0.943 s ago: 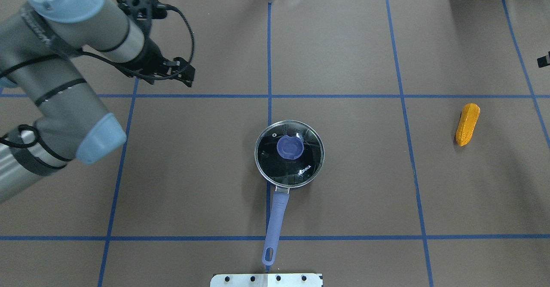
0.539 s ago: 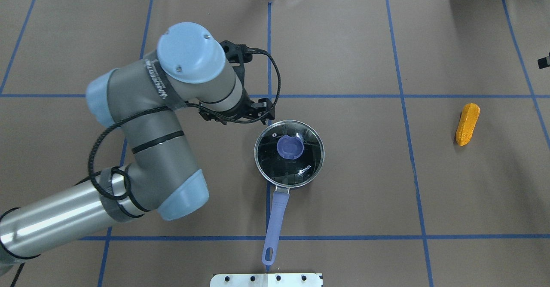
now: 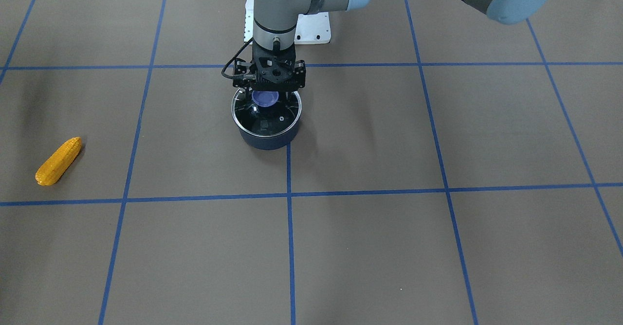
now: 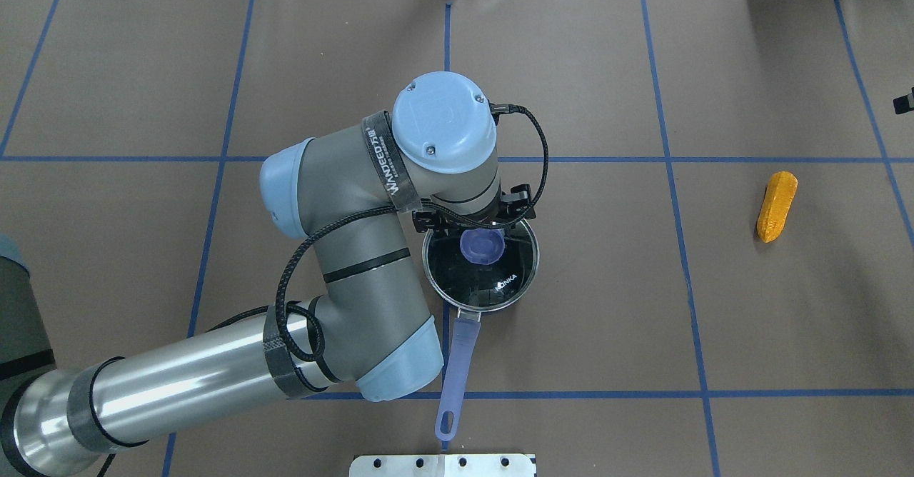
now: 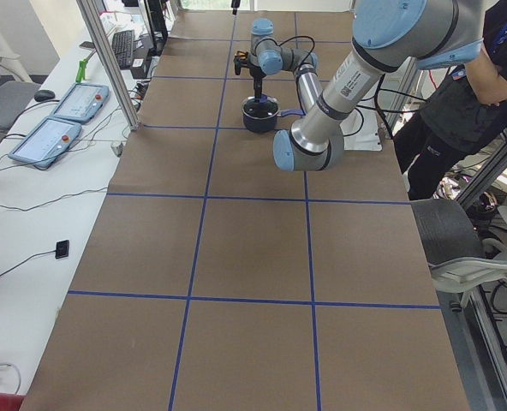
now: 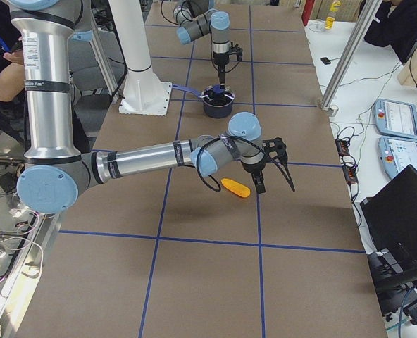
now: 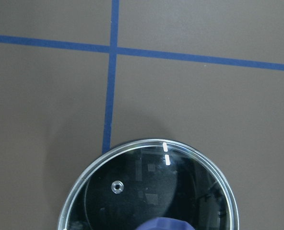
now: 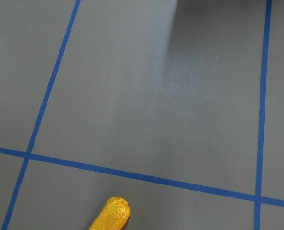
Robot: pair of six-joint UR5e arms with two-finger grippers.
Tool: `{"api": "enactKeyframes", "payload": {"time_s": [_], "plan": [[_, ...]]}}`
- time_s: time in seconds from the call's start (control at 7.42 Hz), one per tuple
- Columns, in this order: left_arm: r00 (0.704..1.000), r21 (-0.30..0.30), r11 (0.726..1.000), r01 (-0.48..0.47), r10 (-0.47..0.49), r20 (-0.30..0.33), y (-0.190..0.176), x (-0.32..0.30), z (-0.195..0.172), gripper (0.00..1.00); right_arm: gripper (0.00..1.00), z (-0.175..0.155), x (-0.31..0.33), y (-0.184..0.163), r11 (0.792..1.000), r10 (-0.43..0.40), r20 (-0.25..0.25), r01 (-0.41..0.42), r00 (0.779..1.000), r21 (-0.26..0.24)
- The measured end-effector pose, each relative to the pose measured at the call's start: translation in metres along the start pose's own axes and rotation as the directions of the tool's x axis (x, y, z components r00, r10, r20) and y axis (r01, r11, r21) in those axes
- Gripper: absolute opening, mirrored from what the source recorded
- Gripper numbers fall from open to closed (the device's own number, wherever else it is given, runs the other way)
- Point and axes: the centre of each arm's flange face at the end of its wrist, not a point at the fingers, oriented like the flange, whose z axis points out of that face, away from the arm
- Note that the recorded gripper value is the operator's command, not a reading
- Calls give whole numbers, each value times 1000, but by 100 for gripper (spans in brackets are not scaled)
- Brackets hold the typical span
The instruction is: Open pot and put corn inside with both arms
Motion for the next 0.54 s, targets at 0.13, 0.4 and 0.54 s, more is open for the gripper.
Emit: {"api": "enactKeyframes", "payload": {"time_s": [0.13,0.4,0.54], "plan": [[1000,16,1000,2,-3,28,6,5,9,98,100,0,0,0,1000,1,0,-1,1000,0],[999,30,1000,0,-2,54,12,8,19,83,100,0,0,0,1000,1,1,-1,1000,-1],[998,30,1000,-2,0,58,14,8,22,65,100,0,0,0,1000,0,1,0,1000,-2]]}}
